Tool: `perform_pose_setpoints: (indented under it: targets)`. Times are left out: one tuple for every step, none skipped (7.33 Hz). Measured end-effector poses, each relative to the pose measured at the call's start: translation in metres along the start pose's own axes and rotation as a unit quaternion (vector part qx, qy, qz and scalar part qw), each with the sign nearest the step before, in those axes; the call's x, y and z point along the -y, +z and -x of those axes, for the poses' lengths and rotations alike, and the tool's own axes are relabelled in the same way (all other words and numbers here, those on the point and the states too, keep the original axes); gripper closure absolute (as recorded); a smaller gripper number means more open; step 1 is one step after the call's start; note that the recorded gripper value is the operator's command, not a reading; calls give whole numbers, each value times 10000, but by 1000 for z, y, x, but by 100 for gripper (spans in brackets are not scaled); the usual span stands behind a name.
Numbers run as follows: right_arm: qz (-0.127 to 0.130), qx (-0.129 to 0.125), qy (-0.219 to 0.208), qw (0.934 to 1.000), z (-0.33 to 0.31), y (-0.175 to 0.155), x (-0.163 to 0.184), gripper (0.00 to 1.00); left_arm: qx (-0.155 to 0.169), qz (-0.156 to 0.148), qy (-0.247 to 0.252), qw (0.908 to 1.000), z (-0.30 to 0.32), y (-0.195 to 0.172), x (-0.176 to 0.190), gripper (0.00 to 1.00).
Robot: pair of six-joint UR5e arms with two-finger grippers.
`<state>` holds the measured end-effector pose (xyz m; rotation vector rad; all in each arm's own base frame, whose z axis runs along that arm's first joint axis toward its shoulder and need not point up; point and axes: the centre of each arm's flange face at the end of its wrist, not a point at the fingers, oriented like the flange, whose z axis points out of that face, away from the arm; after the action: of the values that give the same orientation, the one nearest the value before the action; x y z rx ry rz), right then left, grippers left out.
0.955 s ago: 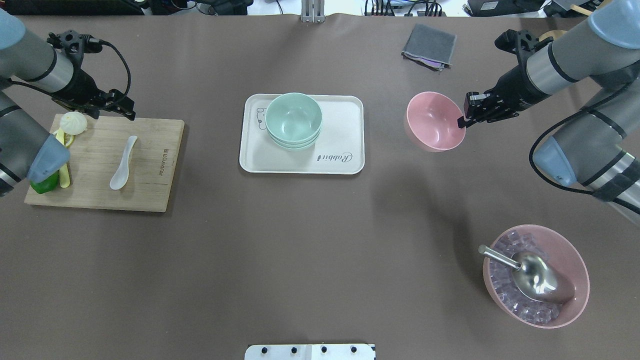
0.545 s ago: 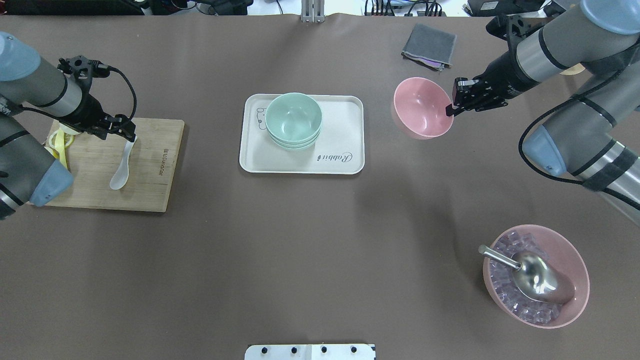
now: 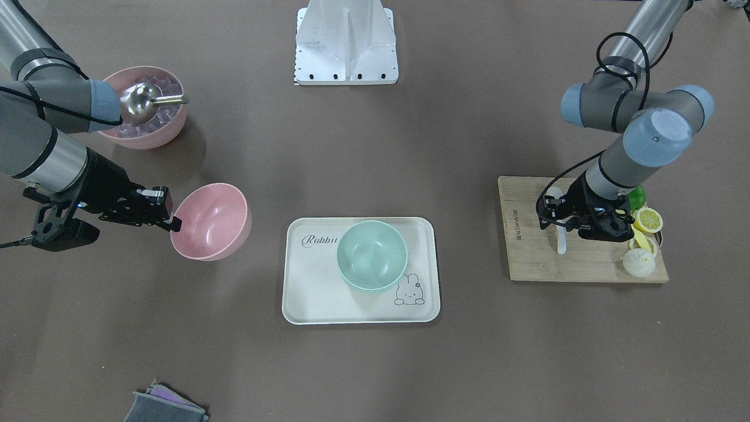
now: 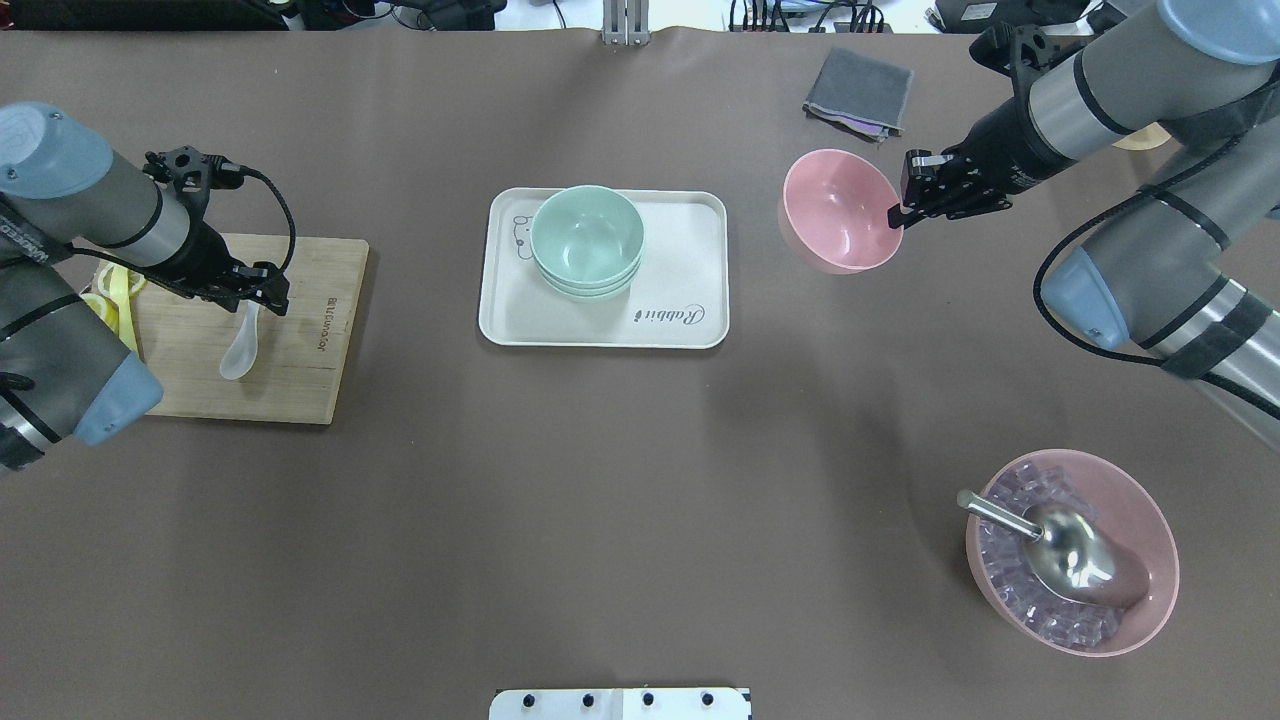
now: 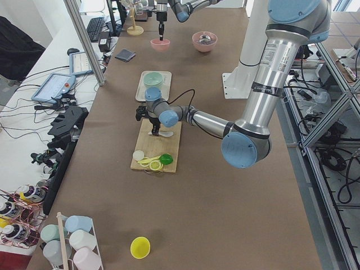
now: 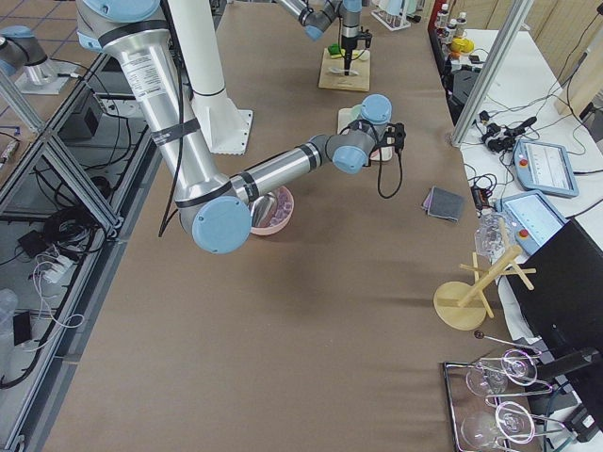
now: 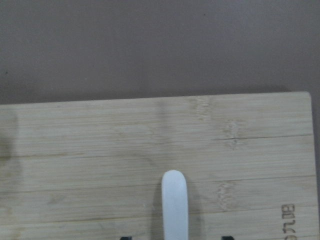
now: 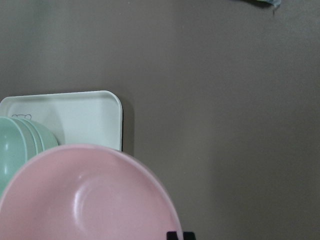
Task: Stack pink bowl on green and place spoon
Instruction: 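Grasp the pink bowl rim with the right gripper while the left grasps the spoon, then hold the pink bowl with the right gripper and the white spoon with the left gripper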
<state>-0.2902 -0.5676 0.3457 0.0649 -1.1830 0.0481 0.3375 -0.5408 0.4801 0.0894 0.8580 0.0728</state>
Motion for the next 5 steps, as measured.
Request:
perform_pose_setpoints:
  targets:
    - [0, -1, 2, 10000, 0, 0, 0, 100, 3, 18, -8, 10000, -1, 2, -2, 41]
    - [-3, -4, 4, 10000, 0, 0, 0, 100, 12, 30, -10, 10000, 1, 3, -3, 41]
    - [-4, -5, 4, 10000, 0, 0, 0, 100, 26, 42, -4, 10000, 3, 4, -4, 41]
    - [-5, -4, 3, 10000, 0, 0, 0, 100, 37, 48, -1, 10000, 5, 4, -5, 44]
    - [-6, -3, 1, 10000, 0, 0, 0, 100, 43, 44, -6, 10000, 7, 4, -5, 55]
